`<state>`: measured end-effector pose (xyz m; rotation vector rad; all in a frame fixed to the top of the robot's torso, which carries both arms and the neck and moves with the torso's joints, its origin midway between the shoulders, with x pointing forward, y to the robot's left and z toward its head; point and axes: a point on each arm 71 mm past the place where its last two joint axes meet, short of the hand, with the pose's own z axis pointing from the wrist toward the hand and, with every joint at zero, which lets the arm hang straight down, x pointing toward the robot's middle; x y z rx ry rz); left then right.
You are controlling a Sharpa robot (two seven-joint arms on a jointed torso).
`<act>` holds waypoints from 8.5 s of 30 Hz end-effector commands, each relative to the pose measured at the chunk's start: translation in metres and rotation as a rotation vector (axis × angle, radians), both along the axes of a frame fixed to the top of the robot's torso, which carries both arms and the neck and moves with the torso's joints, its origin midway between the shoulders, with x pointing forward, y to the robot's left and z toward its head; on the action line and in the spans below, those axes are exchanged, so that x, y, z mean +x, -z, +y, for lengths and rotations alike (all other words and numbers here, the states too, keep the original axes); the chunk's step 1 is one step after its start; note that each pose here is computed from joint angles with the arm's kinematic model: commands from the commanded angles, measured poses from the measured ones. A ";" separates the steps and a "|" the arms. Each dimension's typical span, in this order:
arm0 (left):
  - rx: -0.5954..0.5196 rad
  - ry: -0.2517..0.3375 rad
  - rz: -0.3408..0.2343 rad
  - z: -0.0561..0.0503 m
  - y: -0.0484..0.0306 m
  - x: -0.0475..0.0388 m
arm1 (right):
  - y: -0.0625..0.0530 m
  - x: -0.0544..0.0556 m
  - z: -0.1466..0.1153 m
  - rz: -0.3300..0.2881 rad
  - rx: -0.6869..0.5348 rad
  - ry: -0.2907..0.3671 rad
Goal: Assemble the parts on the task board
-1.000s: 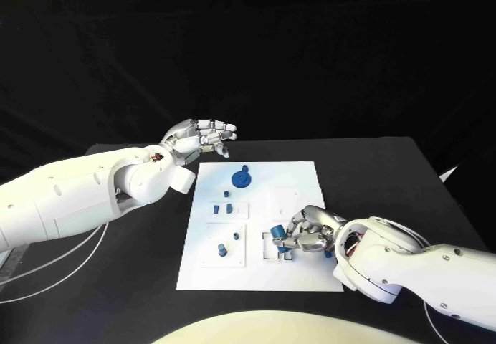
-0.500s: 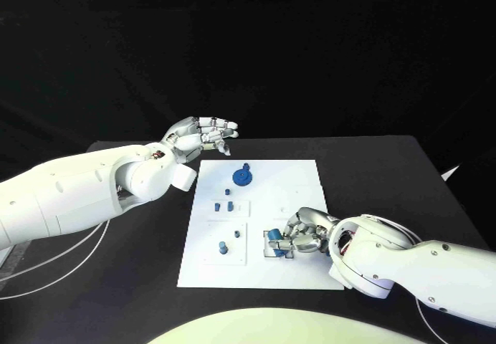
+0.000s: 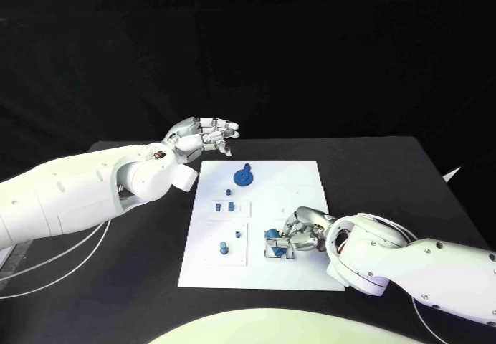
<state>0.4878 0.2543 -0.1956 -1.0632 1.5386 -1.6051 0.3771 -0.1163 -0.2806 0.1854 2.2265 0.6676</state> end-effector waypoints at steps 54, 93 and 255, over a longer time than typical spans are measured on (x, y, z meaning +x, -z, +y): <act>-0.014 0.013 -0.002 -0.004 -0.0016 -0.0016 | -0.029 0.005 -0.119 -0.121 -0.137 0.120; 0.003 0.013 -0.005 0.000 -0.0009 -0.0012 | 0.002 -0.005 -0.103 -0.103 -0.203 0.072; -0.005 0.027 0.029 0.001 0.0010 -0.0018 | 0.009 -0.023 -0.032 0.105 0.020 0.040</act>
